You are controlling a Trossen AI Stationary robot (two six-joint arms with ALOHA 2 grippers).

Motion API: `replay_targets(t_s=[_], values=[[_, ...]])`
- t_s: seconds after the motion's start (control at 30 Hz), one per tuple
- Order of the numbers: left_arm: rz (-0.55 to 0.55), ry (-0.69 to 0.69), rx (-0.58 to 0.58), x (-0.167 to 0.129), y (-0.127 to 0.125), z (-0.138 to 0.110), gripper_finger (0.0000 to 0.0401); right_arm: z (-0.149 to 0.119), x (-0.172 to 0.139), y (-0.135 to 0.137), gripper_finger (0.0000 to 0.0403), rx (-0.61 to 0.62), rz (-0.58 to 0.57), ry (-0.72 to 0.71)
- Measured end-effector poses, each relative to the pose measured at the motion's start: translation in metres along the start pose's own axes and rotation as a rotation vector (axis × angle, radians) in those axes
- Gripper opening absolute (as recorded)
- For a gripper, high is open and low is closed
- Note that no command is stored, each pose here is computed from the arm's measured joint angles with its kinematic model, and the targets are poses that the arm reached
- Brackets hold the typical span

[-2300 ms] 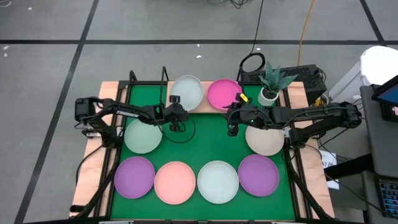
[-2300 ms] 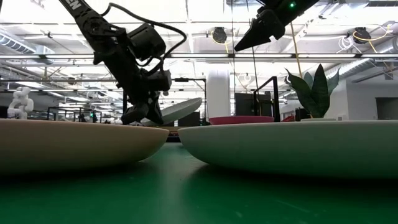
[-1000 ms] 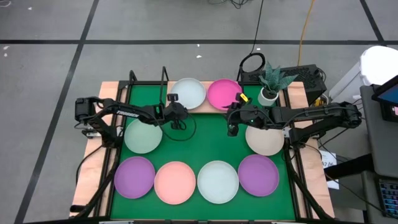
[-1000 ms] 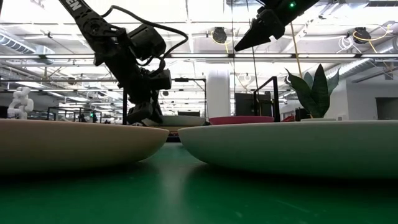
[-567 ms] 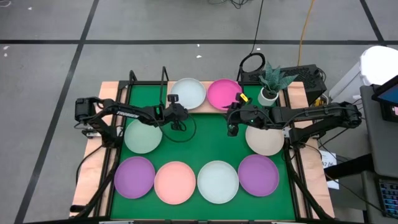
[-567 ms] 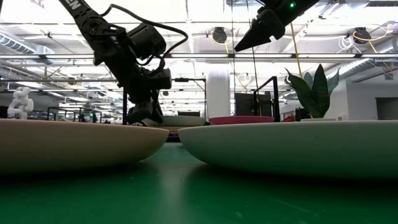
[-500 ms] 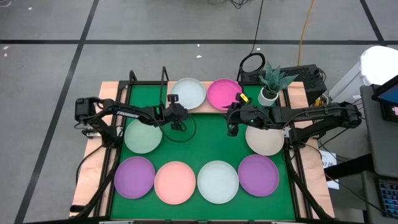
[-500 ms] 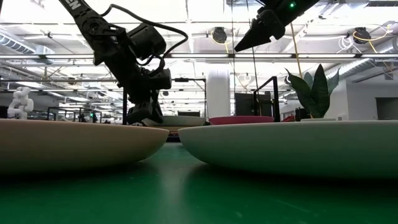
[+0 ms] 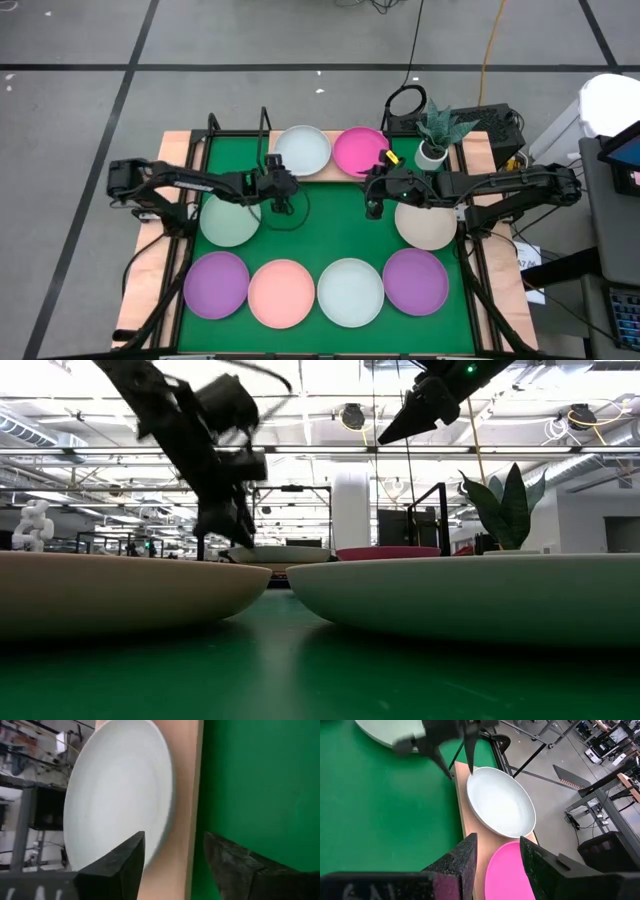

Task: Place and stack plates onto a shelf
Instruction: Stack the light brown plate on top of the pink plate on the shelf

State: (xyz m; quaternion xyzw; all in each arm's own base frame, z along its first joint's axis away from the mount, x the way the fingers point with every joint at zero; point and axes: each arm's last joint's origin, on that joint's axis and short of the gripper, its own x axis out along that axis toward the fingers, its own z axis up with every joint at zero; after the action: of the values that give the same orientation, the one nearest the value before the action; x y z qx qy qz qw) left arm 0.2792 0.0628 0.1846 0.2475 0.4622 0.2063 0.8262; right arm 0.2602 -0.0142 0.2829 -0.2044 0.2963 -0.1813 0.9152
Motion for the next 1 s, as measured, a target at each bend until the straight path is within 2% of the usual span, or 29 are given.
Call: replay_targets(t_s=[0.2,0.37,0.53,0.73,1.0], values=[[0.046,-0.220,-0.092,-0.059,0.021,0.016,0.0209,0.000,0.000,0.001,0.0130,0.035,0.003,0.002],[0.058,-0.394,-0.204,-0.110,0.037,0.014,0.0209,-0.002,-0.002,0.004,0.0130,0.084,0.019,0.021],[0.039,-0.509,-0.301,-0.148,0.046,0.003,0.0209,-0.003,-0.004,0.010,0.0130,0.100,0.042,0.036],[0.021,-0.572,-0.346,-0.170,0.052,-0.009,0.0209,-0.001,-0.007,0.015,0.0130,0.109,0.052,0.024],[0.020,-0.570,-0.339,-0.172,0.052,-0.011,0.0209,0.000,-0.009,0.019,0.0130,0.156,0.069,0.024]])
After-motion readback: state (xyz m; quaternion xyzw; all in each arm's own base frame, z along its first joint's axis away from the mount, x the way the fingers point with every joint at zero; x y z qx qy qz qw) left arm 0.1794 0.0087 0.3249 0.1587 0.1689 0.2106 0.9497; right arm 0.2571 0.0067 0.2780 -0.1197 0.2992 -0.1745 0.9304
